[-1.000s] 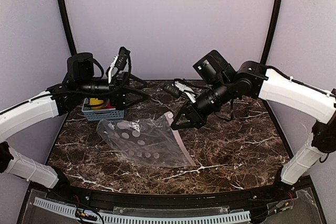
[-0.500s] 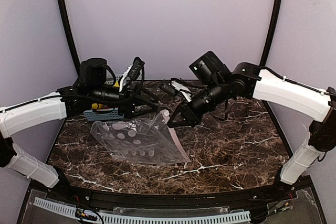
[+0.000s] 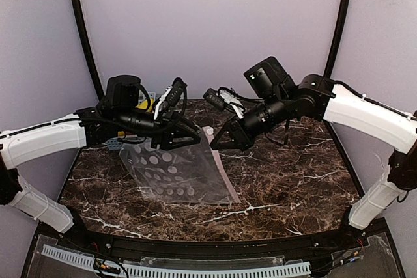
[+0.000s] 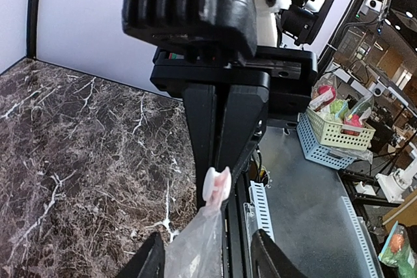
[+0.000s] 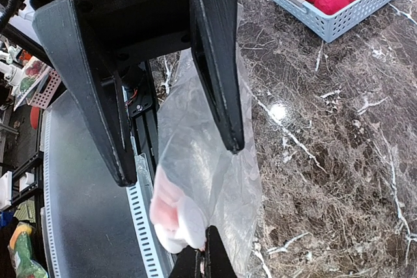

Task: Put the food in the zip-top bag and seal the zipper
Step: Pass from the right arm to the left

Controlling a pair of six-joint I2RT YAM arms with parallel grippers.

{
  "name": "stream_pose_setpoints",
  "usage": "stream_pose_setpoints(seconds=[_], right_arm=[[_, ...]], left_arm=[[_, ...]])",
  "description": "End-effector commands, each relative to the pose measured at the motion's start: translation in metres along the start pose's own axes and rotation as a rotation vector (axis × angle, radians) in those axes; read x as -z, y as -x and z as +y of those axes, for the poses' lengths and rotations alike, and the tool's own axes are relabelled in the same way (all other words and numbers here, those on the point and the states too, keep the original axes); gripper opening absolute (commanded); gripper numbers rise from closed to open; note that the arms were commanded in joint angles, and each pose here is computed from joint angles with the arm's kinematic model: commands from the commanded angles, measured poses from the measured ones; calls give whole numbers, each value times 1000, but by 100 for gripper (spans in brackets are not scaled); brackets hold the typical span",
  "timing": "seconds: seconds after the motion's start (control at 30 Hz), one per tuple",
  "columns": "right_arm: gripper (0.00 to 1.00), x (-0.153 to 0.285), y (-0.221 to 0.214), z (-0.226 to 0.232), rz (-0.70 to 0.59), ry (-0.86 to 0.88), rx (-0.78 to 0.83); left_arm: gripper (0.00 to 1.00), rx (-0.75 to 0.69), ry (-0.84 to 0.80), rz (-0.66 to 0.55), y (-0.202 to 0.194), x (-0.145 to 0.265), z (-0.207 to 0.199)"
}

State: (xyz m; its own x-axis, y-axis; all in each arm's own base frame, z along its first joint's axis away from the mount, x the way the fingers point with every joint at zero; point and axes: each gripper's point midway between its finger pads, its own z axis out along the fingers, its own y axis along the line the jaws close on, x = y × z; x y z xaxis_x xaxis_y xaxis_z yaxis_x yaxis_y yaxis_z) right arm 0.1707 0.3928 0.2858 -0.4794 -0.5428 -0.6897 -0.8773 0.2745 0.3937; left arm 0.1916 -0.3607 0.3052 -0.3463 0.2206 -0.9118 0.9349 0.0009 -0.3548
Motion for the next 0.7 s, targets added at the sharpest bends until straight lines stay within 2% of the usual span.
stream_pose_setpoints(seconds=[0.0,0.3,0.47,0.5,0.53,0.57,0.67], right_arm=[[0,4,5,0,-30,1,8],[0,1,5,0,-25,2,11],[0,2,4,-2,-27,-8,12],[0,3,4,-3,-28,-12,12],[2,3,4,-5,-31,-28,8],[8,5,5,-7,-41,-46,8],[32,18,11,-8,-101,-80,22]], left_arm=[[42,0,-13,1,4,0,-4],[25,16,-38,-2,4,-2,-6],[3,20,-44,-21,7,-2,-7],[2,18,-45,-25,8,-2,-8],[1,24,-45,-25,7,-2,-7],[1,22,-45,-27,8,-2,-8],[1,9,-22,-24,9,0,-6]])
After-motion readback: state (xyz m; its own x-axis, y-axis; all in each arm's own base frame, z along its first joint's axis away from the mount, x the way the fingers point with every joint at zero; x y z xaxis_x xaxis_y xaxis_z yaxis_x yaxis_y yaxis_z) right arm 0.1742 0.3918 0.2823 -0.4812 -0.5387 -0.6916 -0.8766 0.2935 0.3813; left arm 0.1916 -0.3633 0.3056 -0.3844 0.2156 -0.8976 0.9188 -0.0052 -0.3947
